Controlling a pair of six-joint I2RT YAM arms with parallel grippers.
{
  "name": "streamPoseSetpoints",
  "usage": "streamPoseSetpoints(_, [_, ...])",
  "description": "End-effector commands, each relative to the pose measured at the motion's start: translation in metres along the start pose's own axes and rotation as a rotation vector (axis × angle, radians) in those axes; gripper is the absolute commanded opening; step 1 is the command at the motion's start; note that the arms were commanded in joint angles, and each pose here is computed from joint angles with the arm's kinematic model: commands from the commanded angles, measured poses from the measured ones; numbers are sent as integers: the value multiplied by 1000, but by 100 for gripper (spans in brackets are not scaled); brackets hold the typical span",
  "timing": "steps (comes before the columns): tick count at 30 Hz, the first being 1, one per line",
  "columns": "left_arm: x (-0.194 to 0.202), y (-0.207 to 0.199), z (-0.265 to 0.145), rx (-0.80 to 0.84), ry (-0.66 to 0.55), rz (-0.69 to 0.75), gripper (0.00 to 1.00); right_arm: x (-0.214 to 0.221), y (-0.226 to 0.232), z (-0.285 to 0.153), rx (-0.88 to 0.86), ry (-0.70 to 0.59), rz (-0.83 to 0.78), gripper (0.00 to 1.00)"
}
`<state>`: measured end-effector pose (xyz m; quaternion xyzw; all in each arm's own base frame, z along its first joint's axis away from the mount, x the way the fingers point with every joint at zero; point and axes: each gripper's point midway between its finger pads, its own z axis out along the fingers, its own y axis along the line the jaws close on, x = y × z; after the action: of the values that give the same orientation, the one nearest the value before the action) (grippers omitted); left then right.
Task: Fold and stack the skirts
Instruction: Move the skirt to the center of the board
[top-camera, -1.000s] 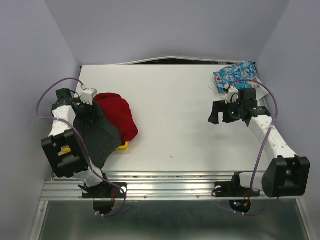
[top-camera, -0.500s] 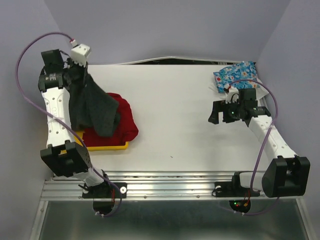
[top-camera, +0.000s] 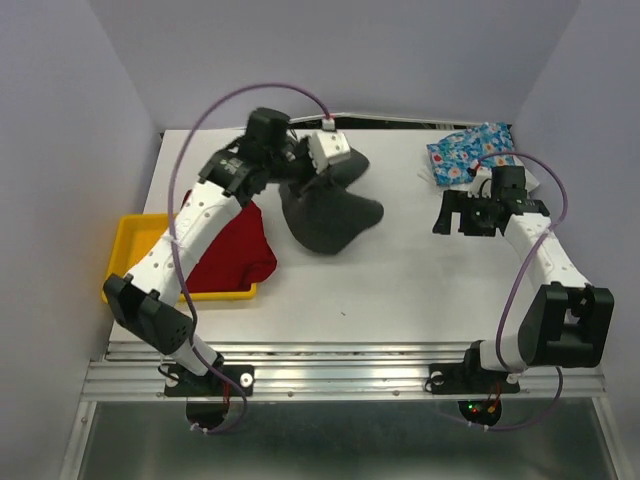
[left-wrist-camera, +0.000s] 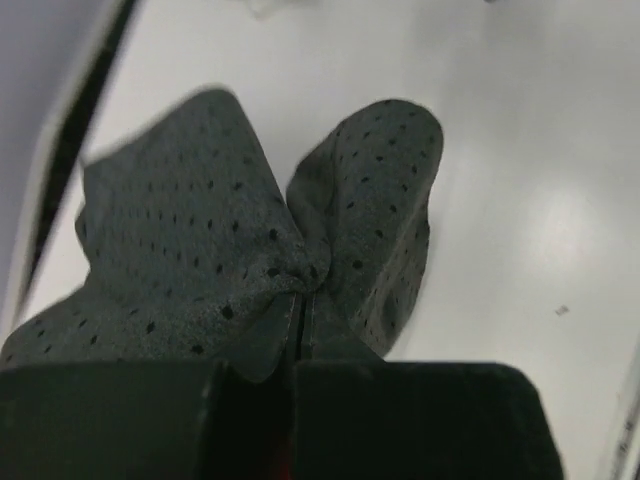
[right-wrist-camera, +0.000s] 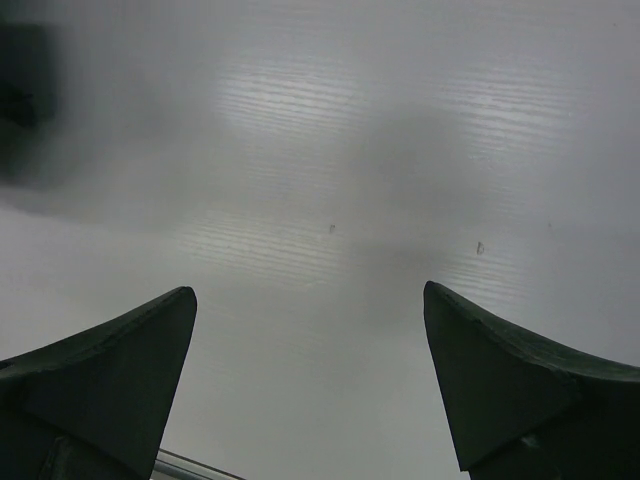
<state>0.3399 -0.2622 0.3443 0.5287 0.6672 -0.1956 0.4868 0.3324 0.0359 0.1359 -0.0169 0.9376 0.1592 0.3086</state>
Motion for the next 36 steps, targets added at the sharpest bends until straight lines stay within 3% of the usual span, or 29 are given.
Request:
streamPoseSetpoints(1, [64, -70, 38, 170, 97, 30, 0, -21, -3, -11, 24, -48, -19, 100])
streamPoseSetpoints(3, [113, -100, 57, 249, 169, -6, 0, -18, -5, -8, 25, -31, -25, 100])
streamPoseSetpoints(8, [163, -120, 79, 288, 229, -112, 0, -5, 4, -4, -53, 22, -83, 100])
streamPoseSetpoints(15, [159, -49, 92, 139, 167, -306, 0, 15, 20, -2, -165, 67, -103, 93])
streamPoseSetpoints(19, [107, -34, 85, 208, 54, -258, 0, 17, 23, -2, -191, 75, -114, 93])
streamPoseSetpoints(22, [92, -50, 73, 267, 44, -178, 0, 16, 15, 2, -156, 76, -123, 93])
streamPoseSetpoints(23, [96, -56, 70, 301, 60, -87, 0, 15, 12, 5, -142, 76, -127, 93])
streamPoseSetpoints(27, [147, -120, 49, 479, 249, 57, 0, 6, -4, 15, -71, 72, -146, 90])
streamPoseSetpoints(28, [182, -136, 44, 492, 353, 79, 0, 5, -6, 17, -67, 75, -145, 90])
streamPoseSetpoints(29, [185, -149, 43, 495, 359, 157, 0, 2, -6, 19, -70, 77, -145, 89])
streamPoseSetpoints(30, [217, -160, 38, 491, 455, 182, 0, 2, -3, 19, -92, 78, -142, 88])
streamPoseSetpoints(36, [216, -188, 37, 537, 447, 207, 0, 10, 8, 19, -158, 95, -133, 82])
